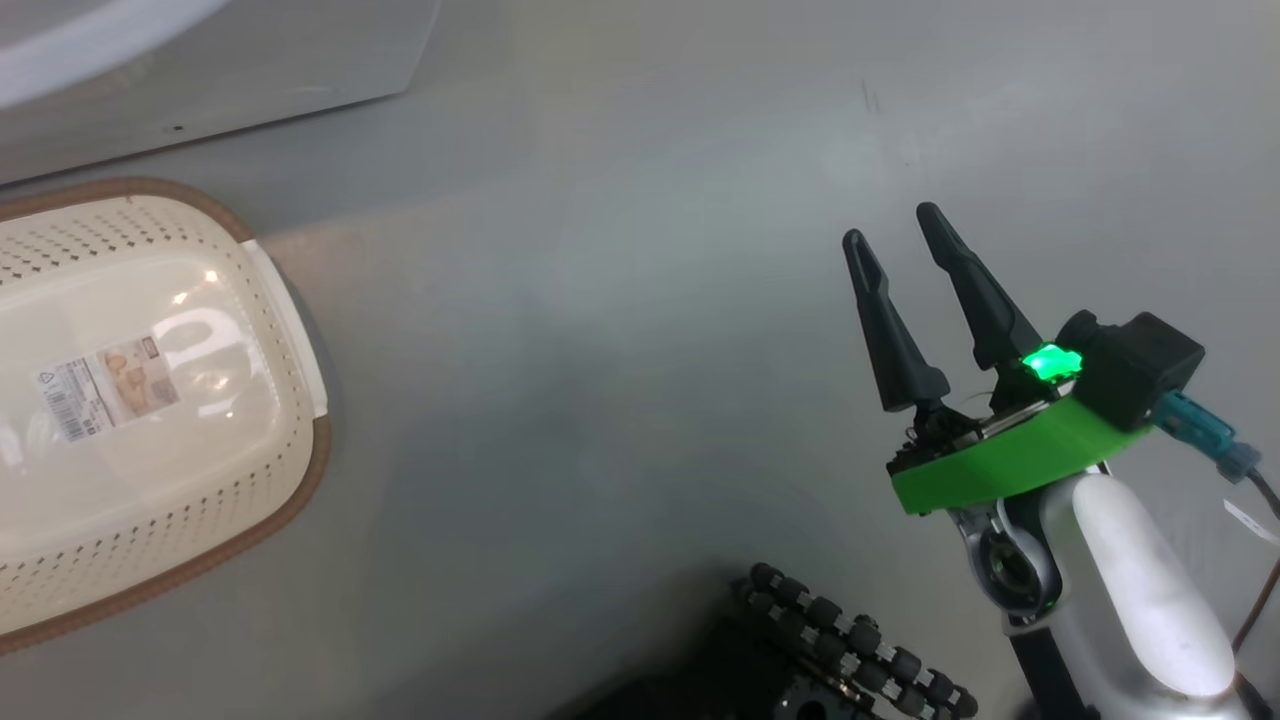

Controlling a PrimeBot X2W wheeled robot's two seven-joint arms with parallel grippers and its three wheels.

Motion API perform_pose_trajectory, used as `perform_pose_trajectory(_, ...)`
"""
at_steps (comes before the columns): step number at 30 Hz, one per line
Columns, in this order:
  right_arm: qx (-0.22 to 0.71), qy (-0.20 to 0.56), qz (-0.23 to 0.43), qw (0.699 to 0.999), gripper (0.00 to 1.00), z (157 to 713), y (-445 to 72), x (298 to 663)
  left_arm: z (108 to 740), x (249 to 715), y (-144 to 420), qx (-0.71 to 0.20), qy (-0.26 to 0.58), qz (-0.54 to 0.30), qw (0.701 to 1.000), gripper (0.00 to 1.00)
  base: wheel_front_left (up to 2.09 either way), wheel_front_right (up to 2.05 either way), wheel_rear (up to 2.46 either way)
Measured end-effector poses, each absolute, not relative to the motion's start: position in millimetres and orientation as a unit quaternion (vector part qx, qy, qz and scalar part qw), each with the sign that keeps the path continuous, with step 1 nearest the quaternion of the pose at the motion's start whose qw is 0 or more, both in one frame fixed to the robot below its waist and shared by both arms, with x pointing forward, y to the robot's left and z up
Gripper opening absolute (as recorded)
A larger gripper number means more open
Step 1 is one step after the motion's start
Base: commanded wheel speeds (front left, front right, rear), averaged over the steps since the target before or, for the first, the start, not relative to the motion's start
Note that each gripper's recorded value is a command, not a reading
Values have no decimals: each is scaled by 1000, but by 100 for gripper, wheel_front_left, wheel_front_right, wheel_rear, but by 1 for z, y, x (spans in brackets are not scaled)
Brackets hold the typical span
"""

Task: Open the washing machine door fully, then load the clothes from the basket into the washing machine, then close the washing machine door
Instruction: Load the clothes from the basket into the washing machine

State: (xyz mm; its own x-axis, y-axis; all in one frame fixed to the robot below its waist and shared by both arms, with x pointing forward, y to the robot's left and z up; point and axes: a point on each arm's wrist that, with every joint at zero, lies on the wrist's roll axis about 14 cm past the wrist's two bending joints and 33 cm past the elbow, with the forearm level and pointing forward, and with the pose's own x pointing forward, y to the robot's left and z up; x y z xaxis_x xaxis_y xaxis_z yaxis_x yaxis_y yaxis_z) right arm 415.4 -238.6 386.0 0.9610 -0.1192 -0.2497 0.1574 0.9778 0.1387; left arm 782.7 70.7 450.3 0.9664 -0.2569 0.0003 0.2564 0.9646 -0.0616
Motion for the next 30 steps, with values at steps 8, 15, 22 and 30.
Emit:
perform_pose_trajectory(8,78,131,-77,985,100,379,-243,414,451,801,83,-23,-27,-106,994,0,0,0,0)
perform_pose_trajectory(15,78,137,-76,985,100,374,-242,415,406,798,93,-32,53,-89,994,100,0,0,0)
perform_pose_trajectory(22,81,130,-68,986,100,375,-239,423,400,794,91,-25,61,-90,994,100,0,0,0)
perform_pose_trajectory(30,84,116,-66,988,100,383,-238,427,411,782,87,-26,47,-86,995,100,0,0,0)
